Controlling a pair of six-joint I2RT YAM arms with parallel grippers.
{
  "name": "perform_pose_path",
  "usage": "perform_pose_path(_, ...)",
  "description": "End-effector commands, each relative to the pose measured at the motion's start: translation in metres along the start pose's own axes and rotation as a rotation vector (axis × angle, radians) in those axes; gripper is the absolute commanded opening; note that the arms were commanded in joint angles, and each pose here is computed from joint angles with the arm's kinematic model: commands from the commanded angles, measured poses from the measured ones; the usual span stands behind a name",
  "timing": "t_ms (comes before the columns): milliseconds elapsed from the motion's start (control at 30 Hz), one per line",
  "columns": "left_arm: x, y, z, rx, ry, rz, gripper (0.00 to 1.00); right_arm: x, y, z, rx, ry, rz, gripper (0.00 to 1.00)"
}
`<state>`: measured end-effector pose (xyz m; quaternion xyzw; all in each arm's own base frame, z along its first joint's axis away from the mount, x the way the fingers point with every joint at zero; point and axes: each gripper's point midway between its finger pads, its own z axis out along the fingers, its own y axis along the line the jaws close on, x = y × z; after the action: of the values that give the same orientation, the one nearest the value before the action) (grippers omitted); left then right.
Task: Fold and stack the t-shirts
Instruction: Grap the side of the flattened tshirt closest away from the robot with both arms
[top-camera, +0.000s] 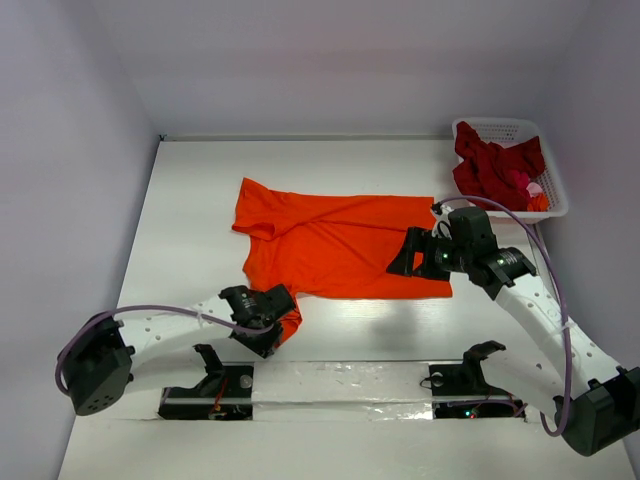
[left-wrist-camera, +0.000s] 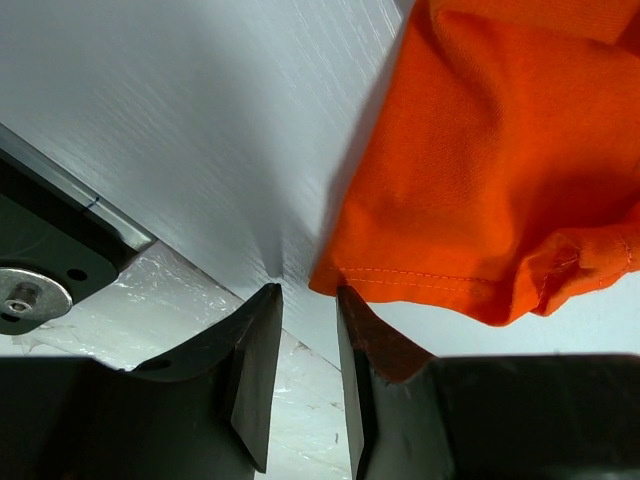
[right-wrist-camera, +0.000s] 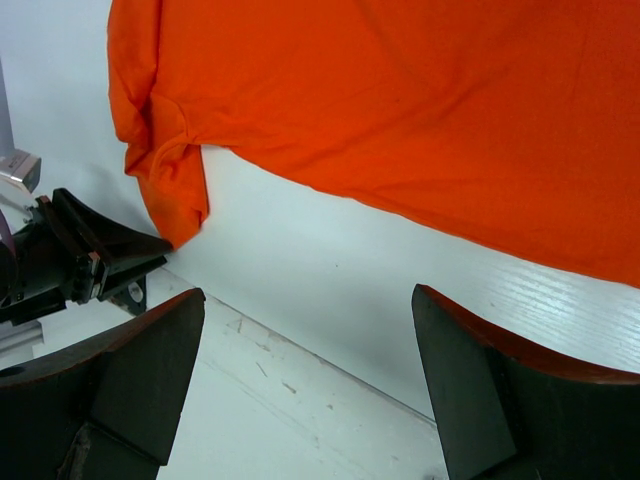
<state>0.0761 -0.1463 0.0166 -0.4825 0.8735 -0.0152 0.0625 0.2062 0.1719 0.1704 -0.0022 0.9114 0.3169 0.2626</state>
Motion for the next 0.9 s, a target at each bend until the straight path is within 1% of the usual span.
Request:
perform_pose_path(0, -0.01, -0.002, 0.009, -0.005, -0.059, -0.13, 0.25, -0.005, 0.012, -0.001, -0.054, -0.032, -0.023, 0.9)
perform_pose_path(267, -0.01, -0.003, 0.014, -0.019, -0.07, -0.133, 0.25, -0.004, 0.011, -0.001, -0.053, -0.029, -0.025, 0.9)
perform_pose_path(467, -0.009, 0.003, 0.017, -0.027, -0.055, -0.146, 0.24, -0.004, 0.012, -0.002, -0.058, -0.03, -0.026, 0.9)
perform_pose_path(500, -0.009, 0.003, 0.017, -0.024, -0.054, -0.15, 0.23, -0.004, 0.012, -0.002, -0.058, -0.029, -0.024, 0.9)
perform_pose_path(533, -0.009, 0.003, 0.017, -0.023, -0.053, -0.151, 0.19, -0.004, 0.012, -0.002, -0.059, -0.029, -0.024, 0.9)
perform_pose_path(567, -0.009, 0.005, 0.017, -0.024, -0.051, -0.153, 0.17, -0.004, 0.012, -0.002, -0.059, -0.029, -0.024, 0.9)
perform_pose_path(800, -0.009, 0.007, 0.018, -0.025, -0.043, -0.16, 0.11, -0.004, 0.013, -0.003, -0.059, -0.032, -0.024, 0.9)
perform_pose_path(867, -0.008, 0.006, 0.018, -0.024, -0.044, -0.158, 0.07, -0.003, 0.012, -0.002, -0.058, -0.029, -0.023, 0.9)
